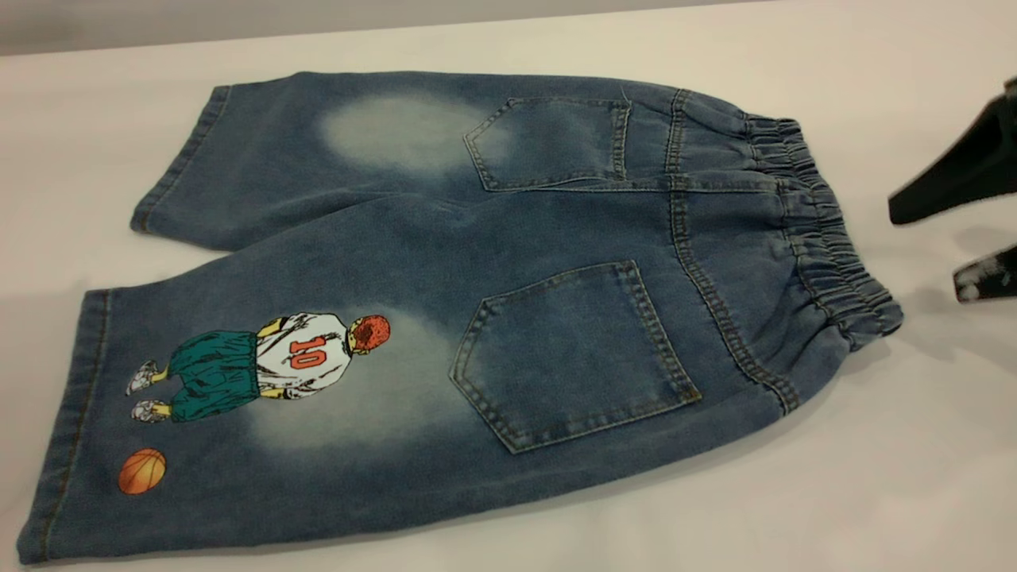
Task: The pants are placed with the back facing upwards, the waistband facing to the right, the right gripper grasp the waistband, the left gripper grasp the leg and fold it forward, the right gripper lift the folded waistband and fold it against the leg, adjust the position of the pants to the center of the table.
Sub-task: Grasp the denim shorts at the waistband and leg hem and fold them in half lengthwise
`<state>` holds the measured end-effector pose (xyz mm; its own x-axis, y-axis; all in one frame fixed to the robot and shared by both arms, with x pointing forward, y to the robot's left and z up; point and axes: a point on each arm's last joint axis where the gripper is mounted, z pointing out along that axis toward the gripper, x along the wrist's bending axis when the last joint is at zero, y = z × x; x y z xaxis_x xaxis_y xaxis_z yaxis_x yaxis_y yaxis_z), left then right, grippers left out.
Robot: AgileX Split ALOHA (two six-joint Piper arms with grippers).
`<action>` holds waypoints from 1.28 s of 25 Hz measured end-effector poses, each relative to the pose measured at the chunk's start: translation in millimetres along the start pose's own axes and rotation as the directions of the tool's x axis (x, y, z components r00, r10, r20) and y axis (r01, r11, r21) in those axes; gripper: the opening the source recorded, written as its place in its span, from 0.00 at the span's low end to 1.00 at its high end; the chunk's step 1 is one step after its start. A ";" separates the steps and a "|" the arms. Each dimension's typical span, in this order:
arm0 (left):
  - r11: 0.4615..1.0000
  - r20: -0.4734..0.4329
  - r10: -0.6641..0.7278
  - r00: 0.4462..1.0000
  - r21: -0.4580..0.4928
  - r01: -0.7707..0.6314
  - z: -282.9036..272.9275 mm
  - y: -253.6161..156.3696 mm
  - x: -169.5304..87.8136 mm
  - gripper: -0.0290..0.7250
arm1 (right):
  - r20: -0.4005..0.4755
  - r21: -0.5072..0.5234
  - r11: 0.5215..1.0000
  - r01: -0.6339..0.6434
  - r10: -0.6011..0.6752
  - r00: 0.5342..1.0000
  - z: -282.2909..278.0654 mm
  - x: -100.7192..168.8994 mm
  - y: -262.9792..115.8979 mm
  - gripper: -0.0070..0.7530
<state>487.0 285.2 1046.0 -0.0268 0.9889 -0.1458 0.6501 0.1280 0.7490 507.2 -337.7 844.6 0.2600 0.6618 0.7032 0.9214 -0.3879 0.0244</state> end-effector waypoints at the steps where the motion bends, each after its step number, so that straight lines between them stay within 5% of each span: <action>1: 1.000 0.000 0.000 1.000 -0.002 0.000 0.0 0.2 0.0 0.69 | 0.010 0.000 1.000 -0.003 0.003 1.000 0.5 -1.4 -1.6 0.79; 9: 1.000 0.000 0.000 1.000 -0.005 0.000 0.0 0.5 0.0 0.69 | 0.001 0.017 1.000 -0.013 0.013 1.000 7.3 -7.2 -5.6 0.79; 32: 1.000 0.000 0.000 1.000 -0.006 0.000 0.0 0.6 0.0 0.69 | -0.196 0.052 0.998 -0.021 0.031 0.980 44.5 -28.4 -15.5 0.78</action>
<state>487.3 285.2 1046.4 -0.0263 0.9890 -0.1458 0.6452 0.1282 0.7532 498.4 -321.9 792.7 0.2264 0.5109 0.8293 0.9296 -0.3677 -0.0272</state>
